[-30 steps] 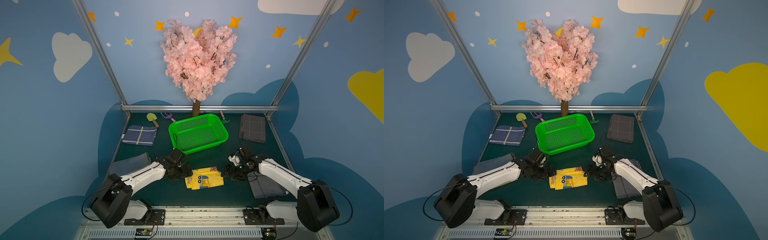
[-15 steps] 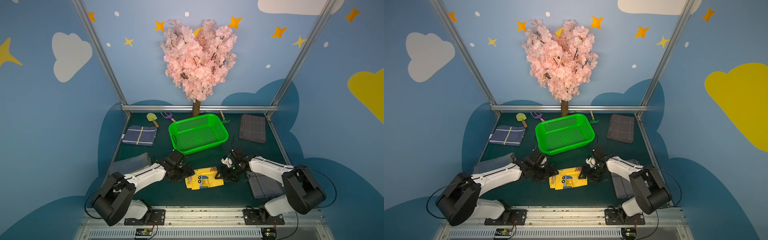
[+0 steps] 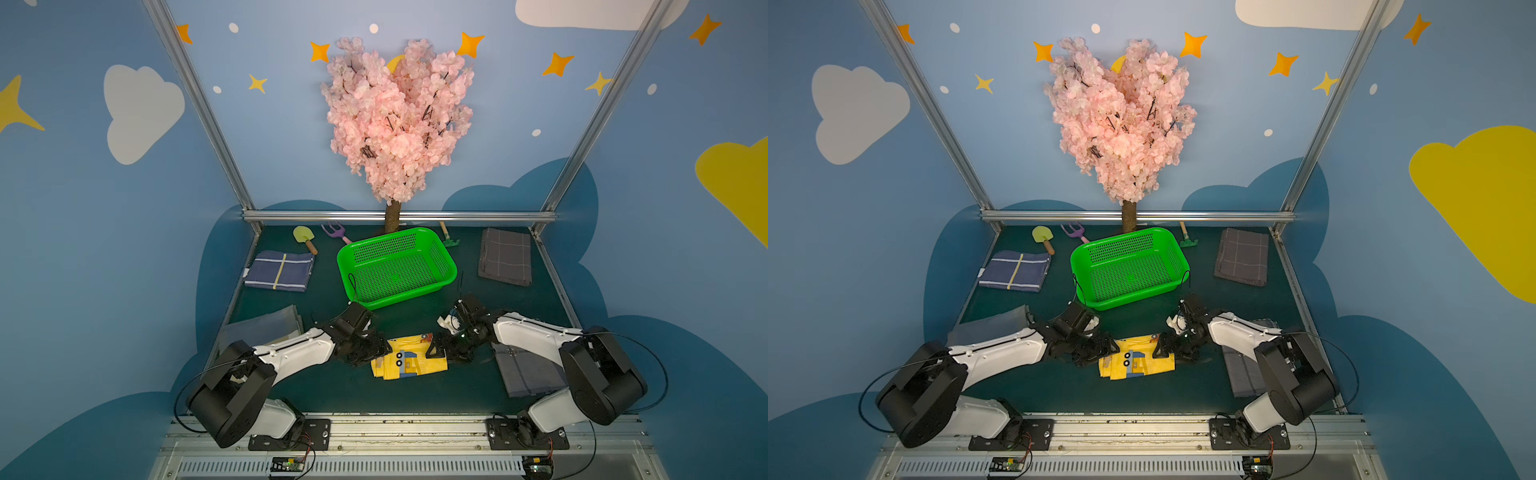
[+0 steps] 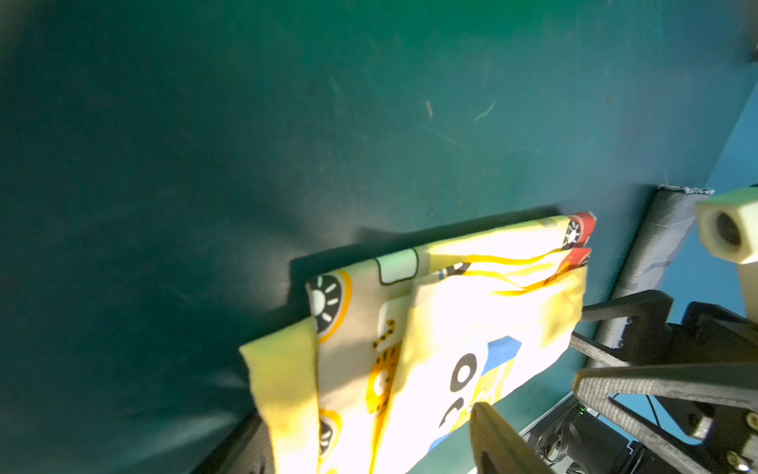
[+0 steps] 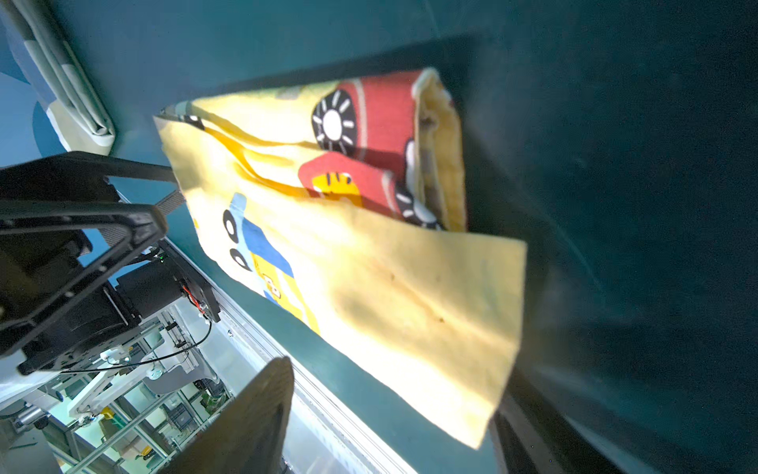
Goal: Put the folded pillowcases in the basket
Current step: Pick up the pillowcase at the center of the board.
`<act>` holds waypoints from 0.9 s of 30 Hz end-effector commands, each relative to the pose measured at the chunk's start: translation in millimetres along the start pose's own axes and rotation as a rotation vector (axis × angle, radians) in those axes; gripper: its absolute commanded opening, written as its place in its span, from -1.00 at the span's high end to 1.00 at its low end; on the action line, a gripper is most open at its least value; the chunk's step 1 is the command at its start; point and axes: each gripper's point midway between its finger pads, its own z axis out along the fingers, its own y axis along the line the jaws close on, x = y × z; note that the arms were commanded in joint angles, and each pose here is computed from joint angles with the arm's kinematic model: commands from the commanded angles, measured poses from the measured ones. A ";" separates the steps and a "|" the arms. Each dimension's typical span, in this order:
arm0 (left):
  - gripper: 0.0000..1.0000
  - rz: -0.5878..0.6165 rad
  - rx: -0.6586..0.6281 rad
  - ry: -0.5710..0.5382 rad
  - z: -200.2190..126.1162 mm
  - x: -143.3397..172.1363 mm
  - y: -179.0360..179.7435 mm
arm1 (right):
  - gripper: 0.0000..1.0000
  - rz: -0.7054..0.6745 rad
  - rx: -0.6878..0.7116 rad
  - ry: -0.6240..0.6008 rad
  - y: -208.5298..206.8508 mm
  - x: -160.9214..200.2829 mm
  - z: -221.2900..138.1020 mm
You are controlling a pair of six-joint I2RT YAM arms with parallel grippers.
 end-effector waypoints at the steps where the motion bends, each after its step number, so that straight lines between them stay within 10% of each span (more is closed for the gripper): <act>1: -0.34 -0.025 -0.055 0.087 10.4 22.2 19.0 | -0.44 -0.012 0.013 0.005 -1.6 -2.5 9.7; 10: 0.94 -0.022 -0.088 0.076 7.8 22.0 24.7 | 0.53 -0.009 0.018 0.018 -3.7 -0.8 12.9; 14: 0.94 -0.011 -0.084 0.069 6.9 20.8 21.0 | 1.00 -0.017 0.020 0.024 -2.4 1.1 13.4; 27: 0.94 0.128 -0.017 -0.083 -41.8 4.0 -31.1 | 1.00 -0.184 0.131 -0.114 36.9 -3.5 -36.1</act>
